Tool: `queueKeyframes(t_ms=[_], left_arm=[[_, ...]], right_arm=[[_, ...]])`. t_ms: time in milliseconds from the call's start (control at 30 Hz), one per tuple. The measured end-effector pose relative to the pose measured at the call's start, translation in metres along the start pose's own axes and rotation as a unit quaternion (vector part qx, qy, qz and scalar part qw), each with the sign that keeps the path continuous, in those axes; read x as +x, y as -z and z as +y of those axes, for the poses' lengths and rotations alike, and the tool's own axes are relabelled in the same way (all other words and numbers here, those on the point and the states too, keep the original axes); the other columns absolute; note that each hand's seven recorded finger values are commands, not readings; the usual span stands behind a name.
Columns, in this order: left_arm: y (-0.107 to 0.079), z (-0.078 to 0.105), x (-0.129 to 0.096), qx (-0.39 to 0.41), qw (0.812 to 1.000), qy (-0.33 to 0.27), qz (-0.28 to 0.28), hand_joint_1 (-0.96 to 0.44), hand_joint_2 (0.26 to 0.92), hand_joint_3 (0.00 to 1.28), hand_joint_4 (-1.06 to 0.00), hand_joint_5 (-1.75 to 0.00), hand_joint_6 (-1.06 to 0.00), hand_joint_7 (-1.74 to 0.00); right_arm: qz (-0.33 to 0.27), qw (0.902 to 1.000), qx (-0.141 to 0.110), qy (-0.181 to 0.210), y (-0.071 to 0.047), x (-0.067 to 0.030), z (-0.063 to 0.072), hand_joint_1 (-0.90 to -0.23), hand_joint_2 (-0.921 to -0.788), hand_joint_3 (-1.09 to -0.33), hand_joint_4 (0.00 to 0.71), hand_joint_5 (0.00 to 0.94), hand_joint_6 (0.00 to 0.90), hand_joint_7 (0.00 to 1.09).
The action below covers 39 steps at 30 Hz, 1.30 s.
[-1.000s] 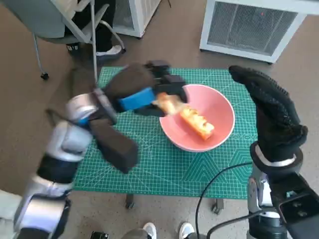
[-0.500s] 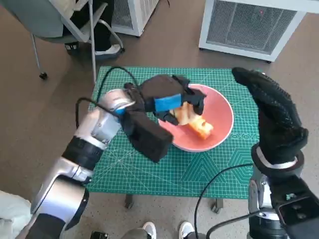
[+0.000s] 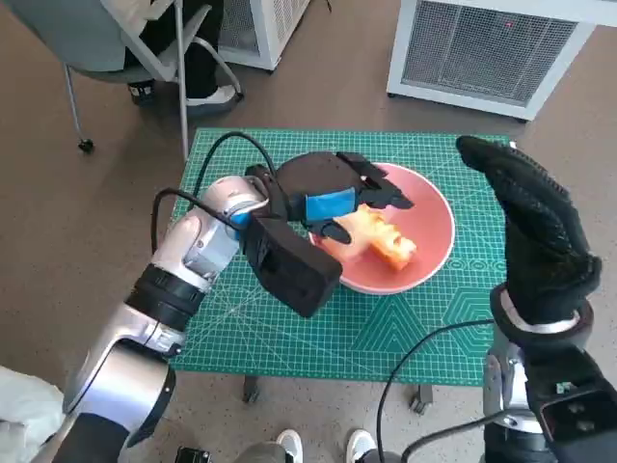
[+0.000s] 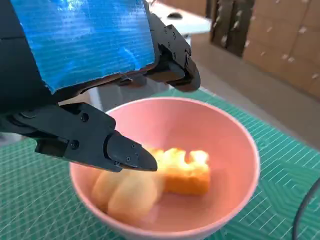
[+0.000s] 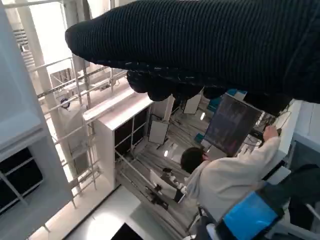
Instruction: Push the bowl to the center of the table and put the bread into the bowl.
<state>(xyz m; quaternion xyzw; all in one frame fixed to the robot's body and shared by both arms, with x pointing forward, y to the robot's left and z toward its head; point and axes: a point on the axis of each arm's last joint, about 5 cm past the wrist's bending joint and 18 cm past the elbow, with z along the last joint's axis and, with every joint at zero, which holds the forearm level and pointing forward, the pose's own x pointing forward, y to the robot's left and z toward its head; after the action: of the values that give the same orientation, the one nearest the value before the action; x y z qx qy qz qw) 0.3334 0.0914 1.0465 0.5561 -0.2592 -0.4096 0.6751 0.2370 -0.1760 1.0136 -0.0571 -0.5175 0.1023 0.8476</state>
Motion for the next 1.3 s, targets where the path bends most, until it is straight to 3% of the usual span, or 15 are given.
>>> queueKeyframes(t_ms=[267, 500, 600, 667, 767, 933, 1067, 1300], left_arm=[[0.008, 0.005, -0.012, -0.109, 0.988, -0.091, -0.059, -0.32, 0.921, 0.04, -0.31, -0.03, -0.45, -0.06], [0.015, 0.001, -0.024, -0.212, 0.951, -0.198, -0.106, -0.34, 0.921, 0.14, -0.4, -0.06, -0.53, -0.11], [0.016, -0.005, -0.03, -0.255, 0.926, -0.25, -0.124, -0.33, 0.921, 0.18, -0.42, -0.1, -0.39, -0.44], [0.014, -0.008, -0.034, -0.284, 0.906, -0.282, -0.138, -0.32, 0.921, 0.22, -0.33, -0.32, -0.24, -0.72], [0.009, -0.014, -0.037, -0.327, 0.873, -0.323, -0.161, -0.32, 0.921, 0.28, -0.18, -0.61, -0.11, -0.92], [-0.003, -0.023, -0.041, -0.38, 0.819, -0.383, -0.197, -0.34, 0.921, 0.35, -0.09, -0.72, -0.03, -1.01], [-0.011, -0.031, -0.044, -0.411, 0.787, -0.41, -0.21, -0.35, 0.921, 0.38, -0.07, -0.72, -0.01, -1.03], [-0.019, -0.039, -0.048, -0.429, 0.769, -0.428, -0.205, -0.37, 0.921, 0.4, -0.06, -0.73, 0.0, -1.04]], right_arm=[[0.005, 0.9996, -0.018, 0.02, -0.001, 0.0006, -0.003, -0.429, -0.921, -0.495, 0.401, 0.0, 0.109, 0.73], [0.006, 0.9979, -0.043, 0.049, -0.002, 0.0038, -0.004, -0.44, -0.921, -0.494, 0.389, 0.0, 0.115, 0.72], [0.002, 0.9971, -0.051, 0.056, -0.003, 0.0079, -0.004, -0.435, -0.921, -0.495, 0.387, 0.0, 0.12, 0.72], [-0.003, 0.9969, -0.053, 0.059, -0.004, 0.0106, -0.003, -0.429, -0.921, -0.496, 0.387, 0.0, 0.123, 0.72], [-0.007, 0.9969, -0.05, 0.06, -0.005, 0.0143, -0.002, -0.424, -0.921, -0.497, 0.387, 0.0, 0.126, 0.71], [-0.012, 0.9972, -0.046, 0.058, -0.006, 0.0198, -0.002, -0.418, -0.921, -0.501, 0.387, 0.001, 0.128, 0.71], [-0.017, 0.9974, -0.04, 0.057, -0.007, 0.0233, -0.001, -0.411, -0.921, -0.503, 0.387, 0.001, 0.13, 0.71], [-0.022, 0.9977, -0.032, 0.055, -0.007, 0.0266, -0.001, -0.408, -0.921, -0.508, 0.387, 0.0, 0.135, 0.71]])
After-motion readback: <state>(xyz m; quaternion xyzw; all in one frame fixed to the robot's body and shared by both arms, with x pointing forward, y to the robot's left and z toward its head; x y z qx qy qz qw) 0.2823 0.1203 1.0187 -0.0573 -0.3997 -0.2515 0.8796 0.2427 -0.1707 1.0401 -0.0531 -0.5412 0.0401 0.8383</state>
